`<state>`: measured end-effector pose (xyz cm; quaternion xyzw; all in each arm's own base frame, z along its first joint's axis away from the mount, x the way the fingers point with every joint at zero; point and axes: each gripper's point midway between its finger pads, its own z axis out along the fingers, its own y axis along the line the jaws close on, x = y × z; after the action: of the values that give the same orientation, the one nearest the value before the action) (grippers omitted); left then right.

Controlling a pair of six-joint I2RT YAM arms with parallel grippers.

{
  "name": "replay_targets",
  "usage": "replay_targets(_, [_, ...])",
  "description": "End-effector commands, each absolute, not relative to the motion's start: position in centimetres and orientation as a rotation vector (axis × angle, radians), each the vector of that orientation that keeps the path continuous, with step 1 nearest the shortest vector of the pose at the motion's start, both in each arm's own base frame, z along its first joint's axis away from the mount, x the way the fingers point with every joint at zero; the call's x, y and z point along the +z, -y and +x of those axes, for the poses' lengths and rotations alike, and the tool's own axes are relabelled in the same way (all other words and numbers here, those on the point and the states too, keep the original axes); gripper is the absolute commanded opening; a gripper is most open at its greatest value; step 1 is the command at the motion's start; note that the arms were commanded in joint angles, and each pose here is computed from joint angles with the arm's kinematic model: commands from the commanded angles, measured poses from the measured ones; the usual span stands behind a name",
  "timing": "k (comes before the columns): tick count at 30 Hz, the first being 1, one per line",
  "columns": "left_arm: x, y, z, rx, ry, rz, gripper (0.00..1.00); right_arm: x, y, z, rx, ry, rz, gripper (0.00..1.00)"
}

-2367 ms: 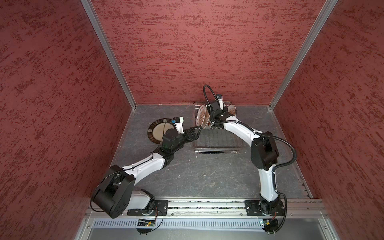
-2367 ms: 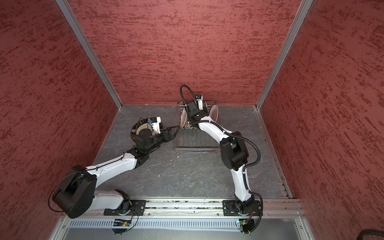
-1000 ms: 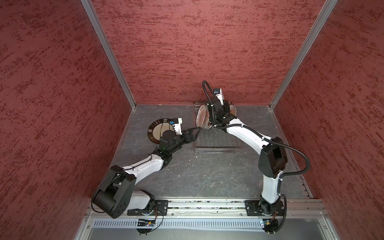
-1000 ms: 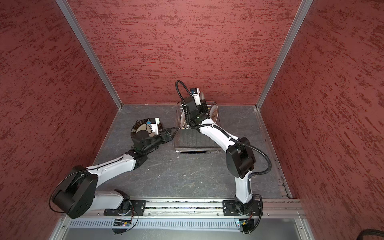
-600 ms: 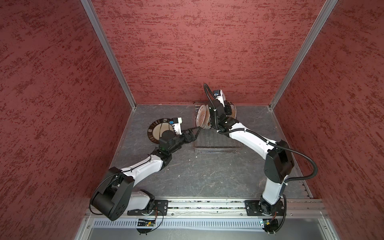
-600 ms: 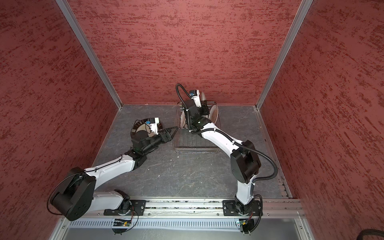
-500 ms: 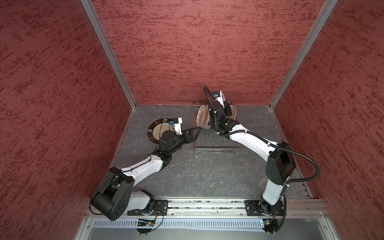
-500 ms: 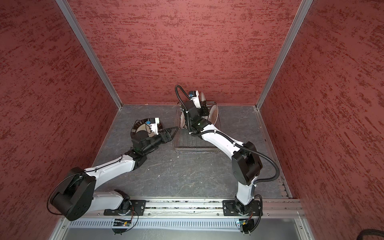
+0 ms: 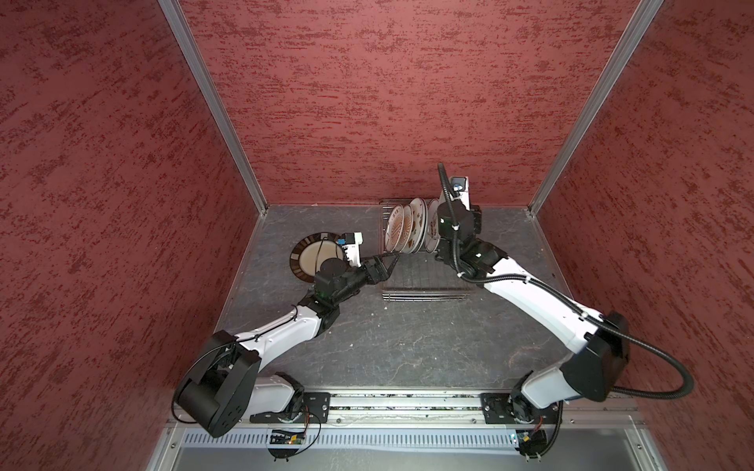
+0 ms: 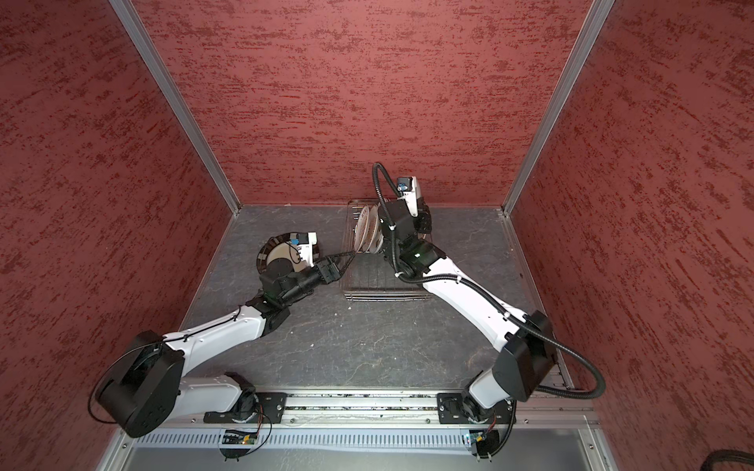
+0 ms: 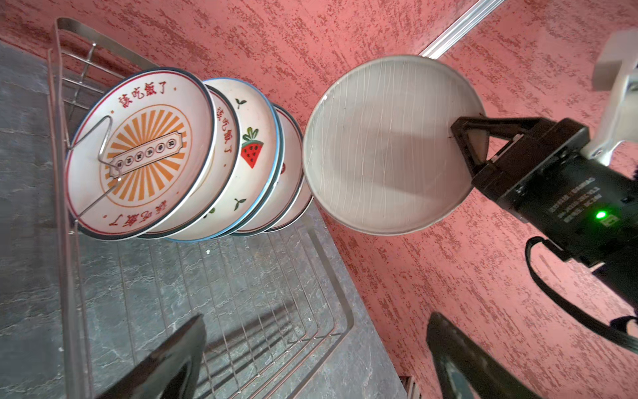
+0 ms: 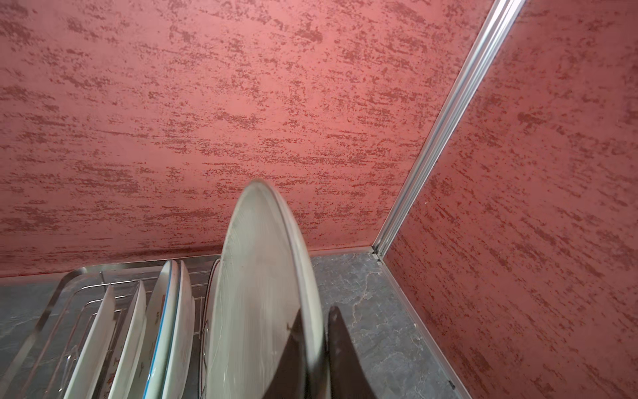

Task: Unload the plates from the dish rack
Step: Pick up the plate from the dish rack, then place the plate on the plate.

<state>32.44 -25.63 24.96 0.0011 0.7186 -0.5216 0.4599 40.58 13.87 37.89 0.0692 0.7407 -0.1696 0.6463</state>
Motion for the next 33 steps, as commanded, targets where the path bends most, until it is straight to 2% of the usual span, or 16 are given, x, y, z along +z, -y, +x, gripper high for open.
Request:
replay_targets(1, [26.9, 26.1, 30.8, -1.306, -1.708, 0.079, 0.99, 41.2, -13.7, 38.6, -0.07, -1.622, 0.229, 0.0])
replay_targets(11, [27.3, 28.3, 27.3, -1.385, -1.699, 0.124, 1.0, 40.7, -11.8, 34.3, 0.47, -1.591, 0.201, 0.0])
replay_targets(17, [27.1, 28.1, 26.8, -1.423, -1.669, 0.027, 0.99, 40.2, -12.6, 30.8, 0.812, -1.558, 0.128, 0.0])
replay_targets(26, [26.8, 28.5, 26.7, -1.435, -1.653, -0.066, 1.0, 38.9, -14.2, 27.4, 1.066, -1.492, 0.083, 0.0])
replay_targets(29, [27.0, 29.0, 26.8, -1.435, -1.654, -0.074, 0.94, 37.9, -14.7, 27.2, 1.119, -1.492, 0.078, 0.0])
replay_targets(33, [26.9, 29.8, 26.7, -1.424, -1.683, -0.074, 0.8, 36.9, -14.5, 27.5, 1.101, -1.5, 0.096, 0.0])
